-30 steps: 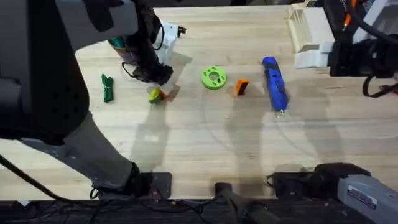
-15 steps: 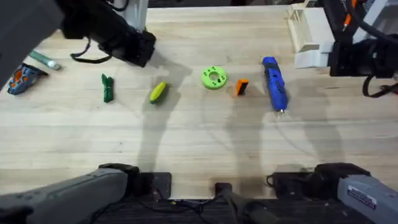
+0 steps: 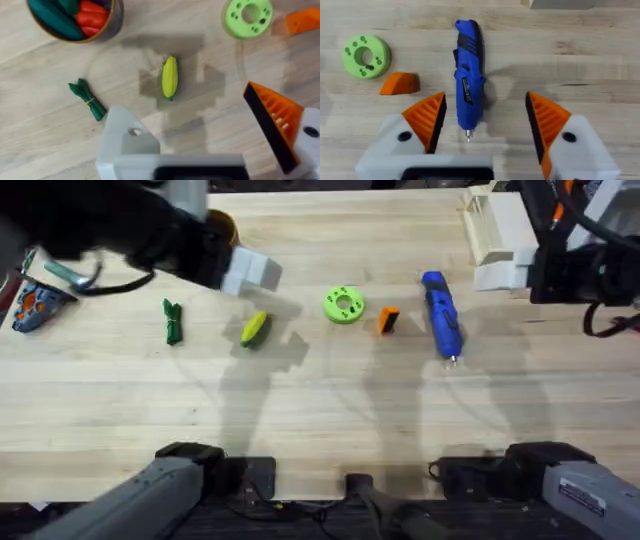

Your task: Pick up the gripper from the table and insert it into the empty holder that is missing its gripper. Then pick up a screw, insert it into the mounting hole, and use the screwdriver to tighten it. Finally, clean up the table by picking up the vegetable and placing it into the bucket.

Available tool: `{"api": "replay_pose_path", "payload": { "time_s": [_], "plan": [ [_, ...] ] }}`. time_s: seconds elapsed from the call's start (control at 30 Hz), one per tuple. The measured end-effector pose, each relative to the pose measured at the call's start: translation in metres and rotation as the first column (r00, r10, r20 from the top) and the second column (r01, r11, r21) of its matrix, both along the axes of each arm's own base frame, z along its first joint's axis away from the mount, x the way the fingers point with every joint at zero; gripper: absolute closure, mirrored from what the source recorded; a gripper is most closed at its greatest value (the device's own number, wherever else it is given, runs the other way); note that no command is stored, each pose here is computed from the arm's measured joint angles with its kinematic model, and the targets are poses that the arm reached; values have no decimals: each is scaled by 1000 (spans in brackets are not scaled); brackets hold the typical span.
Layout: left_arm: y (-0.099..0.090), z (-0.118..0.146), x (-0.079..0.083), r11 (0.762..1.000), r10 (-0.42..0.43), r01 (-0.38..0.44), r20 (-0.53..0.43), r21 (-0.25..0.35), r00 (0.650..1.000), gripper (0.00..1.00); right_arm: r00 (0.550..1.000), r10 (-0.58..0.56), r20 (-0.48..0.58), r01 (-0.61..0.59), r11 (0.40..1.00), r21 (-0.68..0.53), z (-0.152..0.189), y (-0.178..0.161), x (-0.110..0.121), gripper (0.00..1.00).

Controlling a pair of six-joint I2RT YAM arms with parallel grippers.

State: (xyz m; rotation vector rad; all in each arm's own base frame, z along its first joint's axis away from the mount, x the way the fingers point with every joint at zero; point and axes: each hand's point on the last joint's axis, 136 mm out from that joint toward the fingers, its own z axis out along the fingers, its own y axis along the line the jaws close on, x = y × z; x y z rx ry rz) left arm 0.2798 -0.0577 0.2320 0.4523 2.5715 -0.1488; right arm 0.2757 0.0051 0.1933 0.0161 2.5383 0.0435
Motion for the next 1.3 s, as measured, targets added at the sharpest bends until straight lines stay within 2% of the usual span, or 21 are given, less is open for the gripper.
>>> {"api": "replay_pose_path", "payload": {
  "time_s": [0.17, 0.37, 0.67, 0.73, 0.83, 0.93, 1.13, 1.23, 1.3],
  "plan": [
    [4, 46, -21, 999, 39, -31, 181, -44, 983, 13, 1000, 0, 0, 0, 1000, 0, 0, 0, 0, 98],
    [10, 74, -43, 994, 93, -72, 299, -83, 950, 12, 1000, 0, 0, 0, 1000, 0, 0, 0, 0, 98],
    [13, 98, -68, 990, 115, -71, 401, -122, 909, 12, 1000, 0, 0, 0, 1000, 0, 0, 0, 0, 97],
    [13, 98, -73, 990, 113, -67, 401, -126, 909, 13, 1000, 0, 0, 0, 1000, 0, 0, 0, 0, 98],
    [13, 87, -84, 990, 110, -71, 350, -123, 930, 13, 1000, 0, 0, 0, 1000, 0, 0, 0, 0, 98],
    [9, 93, -79, 989, 105, -56, 374, -140, 921, 14, 1000, 0, 0, 0, 1000, 0, 0, 0, 0, 99],
    [6, 125, -59, 985, 111, -27, 510, -169, 853, 13, 1000, 0, -1, 0, 1000, 0, 0, 0, 0, 98],
    [4, 131, -50, 984, 112, -16, 547, -177, 830, 15, 1000, 0, -1, 0, 1000, 0, 0, 0, 0, 97],
    [3, 133, -38, 983, 114, -9, 576, -182, 809, 14, 1000, 0, -1, 0, 1000, 0, 0, 0, 0, 98]
  ]
}}
